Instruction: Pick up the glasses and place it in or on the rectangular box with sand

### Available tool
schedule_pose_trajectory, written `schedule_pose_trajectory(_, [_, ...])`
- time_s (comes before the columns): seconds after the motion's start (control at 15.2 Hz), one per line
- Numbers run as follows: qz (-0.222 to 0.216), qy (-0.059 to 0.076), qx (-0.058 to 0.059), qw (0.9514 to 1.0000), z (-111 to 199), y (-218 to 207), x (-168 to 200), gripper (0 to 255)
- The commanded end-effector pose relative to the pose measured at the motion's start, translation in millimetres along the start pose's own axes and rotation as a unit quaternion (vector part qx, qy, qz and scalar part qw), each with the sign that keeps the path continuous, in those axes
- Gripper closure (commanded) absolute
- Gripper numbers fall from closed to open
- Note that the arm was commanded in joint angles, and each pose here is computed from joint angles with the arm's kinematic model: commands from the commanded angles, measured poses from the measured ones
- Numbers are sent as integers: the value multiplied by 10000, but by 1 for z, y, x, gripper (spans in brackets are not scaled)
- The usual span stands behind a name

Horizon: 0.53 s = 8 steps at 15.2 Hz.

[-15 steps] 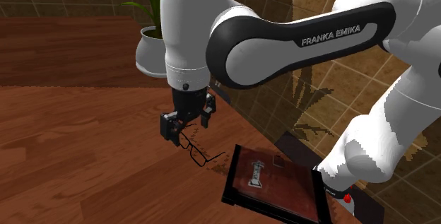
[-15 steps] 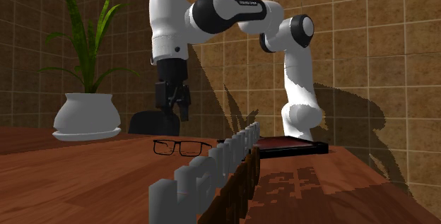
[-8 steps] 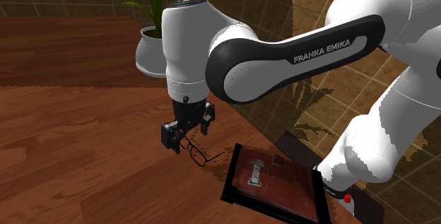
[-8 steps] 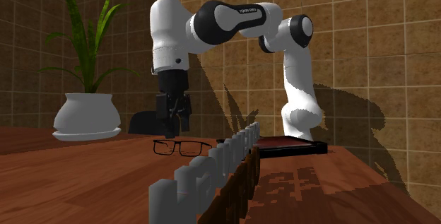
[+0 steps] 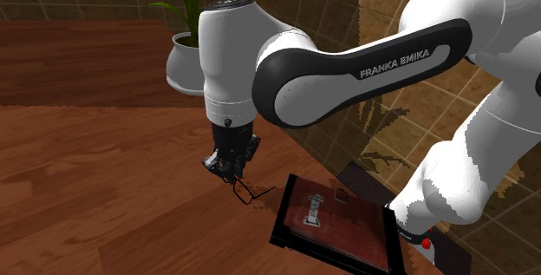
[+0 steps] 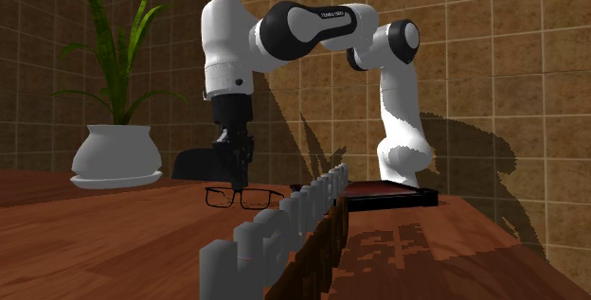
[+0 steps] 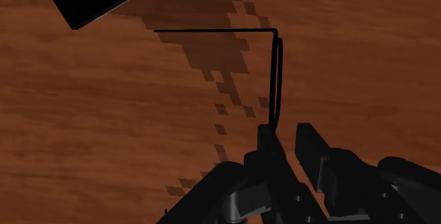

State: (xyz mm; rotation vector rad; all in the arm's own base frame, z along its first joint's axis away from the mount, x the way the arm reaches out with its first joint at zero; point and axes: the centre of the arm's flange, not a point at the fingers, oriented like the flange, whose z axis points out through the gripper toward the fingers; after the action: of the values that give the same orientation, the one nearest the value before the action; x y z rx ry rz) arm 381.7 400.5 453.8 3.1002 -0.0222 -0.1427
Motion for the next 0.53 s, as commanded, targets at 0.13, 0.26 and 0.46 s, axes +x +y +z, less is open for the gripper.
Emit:
schedule_pose_trajectory(0.13, [0, 0, 0, 10000, 0, 0, 0, 255])
schedule_pose_trajectory(0.26, [0, 0, 0, 10000, 0, 0, 0, 255])
schedule_pose_trajectory(0.46, [0, 0, 0, 10000, 0, 0, 0, 0])
